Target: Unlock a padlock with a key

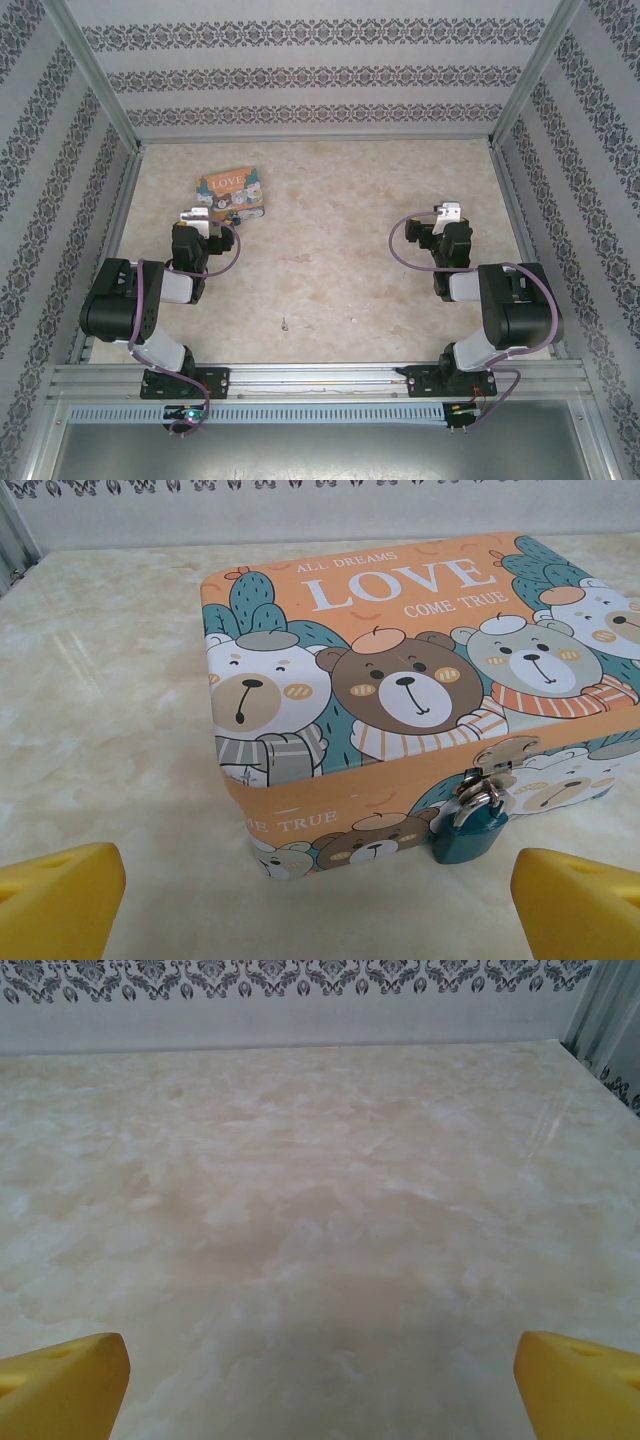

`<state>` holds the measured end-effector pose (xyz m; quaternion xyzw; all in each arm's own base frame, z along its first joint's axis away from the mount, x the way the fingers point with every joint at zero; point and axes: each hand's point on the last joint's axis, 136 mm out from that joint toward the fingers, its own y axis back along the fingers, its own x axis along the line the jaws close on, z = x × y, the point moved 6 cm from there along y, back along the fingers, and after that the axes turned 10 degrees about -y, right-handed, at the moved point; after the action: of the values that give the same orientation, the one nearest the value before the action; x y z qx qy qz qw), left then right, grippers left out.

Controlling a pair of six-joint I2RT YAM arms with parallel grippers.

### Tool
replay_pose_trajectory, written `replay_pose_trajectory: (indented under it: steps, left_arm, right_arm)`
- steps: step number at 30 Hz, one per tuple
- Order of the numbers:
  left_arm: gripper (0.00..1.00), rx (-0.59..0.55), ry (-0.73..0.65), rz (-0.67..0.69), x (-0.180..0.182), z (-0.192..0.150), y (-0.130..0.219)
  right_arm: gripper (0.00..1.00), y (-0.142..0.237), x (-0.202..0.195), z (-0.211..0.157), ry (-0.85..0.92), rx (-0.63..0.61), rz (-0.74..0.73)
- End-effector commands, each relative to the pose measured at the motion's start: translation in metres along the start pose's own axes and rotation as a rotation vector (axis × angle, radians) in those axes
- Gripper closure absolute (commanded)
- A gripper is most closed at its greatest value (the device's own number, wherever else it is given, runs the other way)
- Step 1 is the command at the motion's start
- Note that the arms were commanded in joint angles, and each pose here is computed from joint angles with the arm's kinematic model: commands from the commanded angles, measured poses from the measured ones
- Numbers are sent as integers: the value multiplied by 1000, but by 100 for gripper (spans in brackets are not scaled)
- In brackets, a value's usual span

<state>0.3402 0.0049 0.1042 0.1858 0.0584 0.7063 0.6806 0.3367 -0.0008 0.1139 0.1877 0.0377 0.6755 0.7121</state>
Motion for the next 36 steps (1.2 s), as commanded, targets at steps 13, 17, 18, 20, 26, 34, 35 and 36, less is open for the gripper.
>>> replay_pose_trajectory:
  steps: [13, 17, 18, 20, 26, 34, 35, 36]
  left_arm:
    - [1, -9, 6, 31, 6, 4, -1]
    - [1, -82, 30, 82, 11, 3, 13]
    - [1, -94, 35, 93, 13, 4, 17]
    - [1, -106, 37, 98, 15, 9, 24]
    - [1, -53, 79, 114, 24, 42, 39]
    - [1, 46, 301, 164, 41, 86, 45]
    - [1, 74, 337, 164, 44, 88, 43]
    - [1, 94, 367, 156, 46, 93, 41]
  right_arm:
    - [2, -1, 3, 10, 11, -33, 0]
    - [2, 1, 4, 12, 12, -41, 5]
    - [2, 3, 4, 13, 13, -44, 6]
    - [2, 7, 6, 19, 11, -54, 13]
    - [2, 18, 11, 35, -9, 7, 11]
    - [2, 45, 30, 61, -220, 124, 101]
    - [1, 49, 35, 64, -259, 141, 135]
    - [2, 52, 40, 67, -290, 157, 169]
